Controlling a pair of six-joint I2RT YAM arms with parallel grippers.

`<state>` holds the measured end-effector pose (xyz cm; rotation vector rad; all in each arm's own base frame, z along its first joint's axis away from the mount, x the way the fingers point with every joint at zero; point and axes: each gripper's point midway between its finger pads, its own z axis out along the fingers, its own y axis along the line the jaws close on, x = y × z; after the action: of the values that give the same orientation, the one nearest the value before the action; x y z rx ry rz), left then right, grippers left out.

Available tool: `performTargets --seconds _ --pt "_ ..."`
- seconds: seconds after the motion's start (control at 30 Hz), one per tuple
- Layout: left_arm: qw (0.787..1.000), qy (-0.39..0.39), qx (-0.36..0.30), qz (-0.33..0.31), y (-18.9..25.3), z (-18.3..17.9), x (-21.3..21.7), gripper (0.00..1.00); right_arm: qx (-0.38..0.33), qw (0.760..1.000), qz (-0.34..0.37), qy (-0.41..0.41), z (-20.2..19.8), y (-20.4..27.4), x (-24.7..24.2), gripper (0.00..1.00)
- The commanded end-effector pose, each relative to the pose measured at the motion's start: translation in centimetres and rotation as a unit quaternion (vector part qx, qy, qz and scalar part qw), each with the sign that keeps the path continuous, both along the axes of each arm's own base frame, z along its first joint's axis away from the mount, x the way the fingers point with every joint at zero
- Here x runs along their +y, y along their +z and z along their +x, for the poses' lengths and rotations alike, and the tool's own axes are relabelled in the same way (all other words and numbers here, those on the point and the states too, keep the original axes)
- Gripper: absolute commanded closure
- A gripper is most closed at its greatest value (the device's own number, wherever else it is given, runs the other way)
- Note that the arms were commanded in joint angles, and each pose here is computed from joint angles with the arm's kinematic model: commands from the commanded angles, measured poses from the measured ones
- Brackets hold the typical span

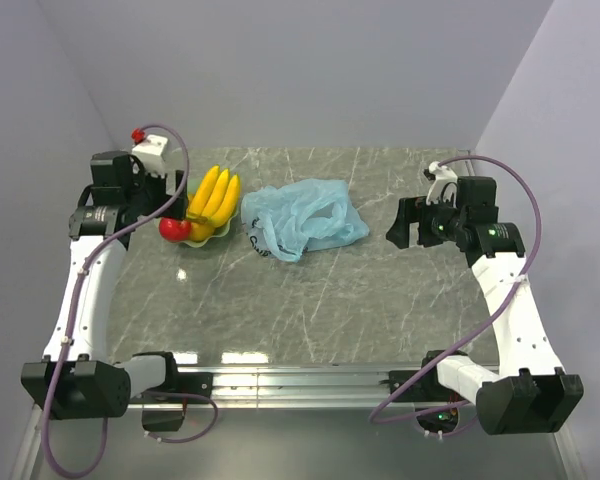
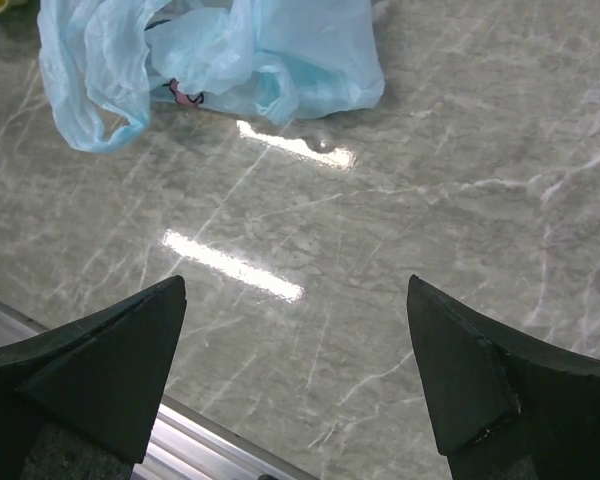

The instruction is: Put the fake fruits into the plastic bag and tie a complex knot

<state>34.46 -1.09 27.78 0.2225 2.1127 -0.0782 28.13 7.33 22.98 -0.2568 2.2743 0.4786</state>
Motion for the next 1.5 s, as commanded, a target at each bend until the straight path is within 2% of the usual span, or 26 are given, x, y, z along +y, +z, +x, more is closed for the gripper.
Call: performTargets --seconds 0.0,0.13,0.17,0.27,0.33,0.47,0.57,0.67,0.8,1.0,1.07,1.13,1.17,1.2,1.23,1.3,1.33,1.4,1.43,1.47 --pt "0.995 -0.076 -0.048 0.049 1.1 0.7 -2.6 0.01 -0.011 0.999 0.033 0.011 1.0 0.4 1.1 0.02" --pt "0.965 -0.227 -0.066 0.116 -1.6 -0.7 -8.9 0.01 0.009 0.997 0.069 0.02 2.5 0.5 2.5 0.03" --pt "0.948 -0.271 -0.079 0.144 -1.9 -1.0 -9.9 0.01 0.017 0.997 0.076 0.022 2.9 0.3 2.8 0.04" --pt "0.888 -0.418 -0.1 0.165 -3.9 -3.7 -14.1 0.01 0.05 0.992 0.106 0.039 4.1 -0.4 4.3 0.07" --pt "0.851 -0.488 -0.118 0.156 -5.1 -5.4 -16.9 0.01 0.064 0.99 0.119 0.049 5.3 -1.2 5.4 0.07" --pt "0.788 -0.555 -0.168 0.206 -7.4 -6.1 -19.6 0.01 0.074 0.988 0.122 0.06 7.4 -2.1 7.2 0.07" --pt "0.753 -0.59 -0.17 0.236 -9.7 -6.6 -21.3 0.01 0.078 0.988 0.119 0.061 8.8 -2.9 8.3 0.07" --pt "0.734 -0.604 -0.182 0.252 -11.0 -6.3 -23.2 0.01 0.083 0.989 0.111 0.059 10.0 -4.1 9.1 0.08" --pt "0.725 -0.596 -0.205 0.279 -12.2 -4.5 -25.0 0.01 0.098 0.987 0.105 0.066 11.0 -5.8 10.7 0.07" --pt "0.704 -0.611 -0.2 0.302 -15.1 -2.7 -26.9 0.01 0.12 0.986 0.102 0.06 12.2 -8.7 12.3 0.07" --pt "0.691 -0.619 -0.198 0.316 -16.6 -2.5 -27.2 0.01 0.128 0.986 0.094 0.058 12.7 -9.7 12.6 0.07" --pt "0.694 -0.604 -0.215 0.327 -16.8 -1.3 -27.9 0.01 0.129 0.986 0.092 0.059 13.1 -10.2 12.7 0.12" --pt "0.701 -0.595 -0.217 0.327 -16.8 -0.8 -28.0 0.01 0.135 0.985 0.091 0.06 13.3 -10.8 12.7 0.17" --pt "0.714 -0.577 -0.217 0.332 -16.6 0.3 -28.3 0.05 0.137 0.984 0.087 0.065 13.3 -10.9 12.7 0.24" --pt "0.735 -0.565 -0.202 0.315 -16.6 0.6 -28.4 0.22 0.143 0.983 0.087 0.071 13.0 -11.0 12.8 0.37" --pt "0.766 -0.537 -0.197 0.293 -14.9 2.1 -29.0 0.41 0.149 0.982 0.079 0.085 12.1 -11.5 12.5 0.52" --pt "0.795 -0.517 -0.172 0.267 -14.7 2.3 -28.7 0.57 0.147 0.982 0.076 0.09 11.7 -11.4 12.3 0.69" --pt "0.825 -0.489 -0.17 0.228 -11.8 3.6 -28.0 0.71 0.144 0.982 0.068 0.105 10.1 -11.2 11.8 0.89" --pt "0.847 -0.477 -0.154 0.175 -11.0 3.3 -28.0 0.87 0.145 0.981 0.067 0.108 9.5 -11.1 11.4 1.0" --pt "0.86 -0.465 -0.152 0.143 -9.3 3.6 -27.7 0.93 0.136 0.982 0.06 0.118 8.7 -10.3 11.0 1.0"
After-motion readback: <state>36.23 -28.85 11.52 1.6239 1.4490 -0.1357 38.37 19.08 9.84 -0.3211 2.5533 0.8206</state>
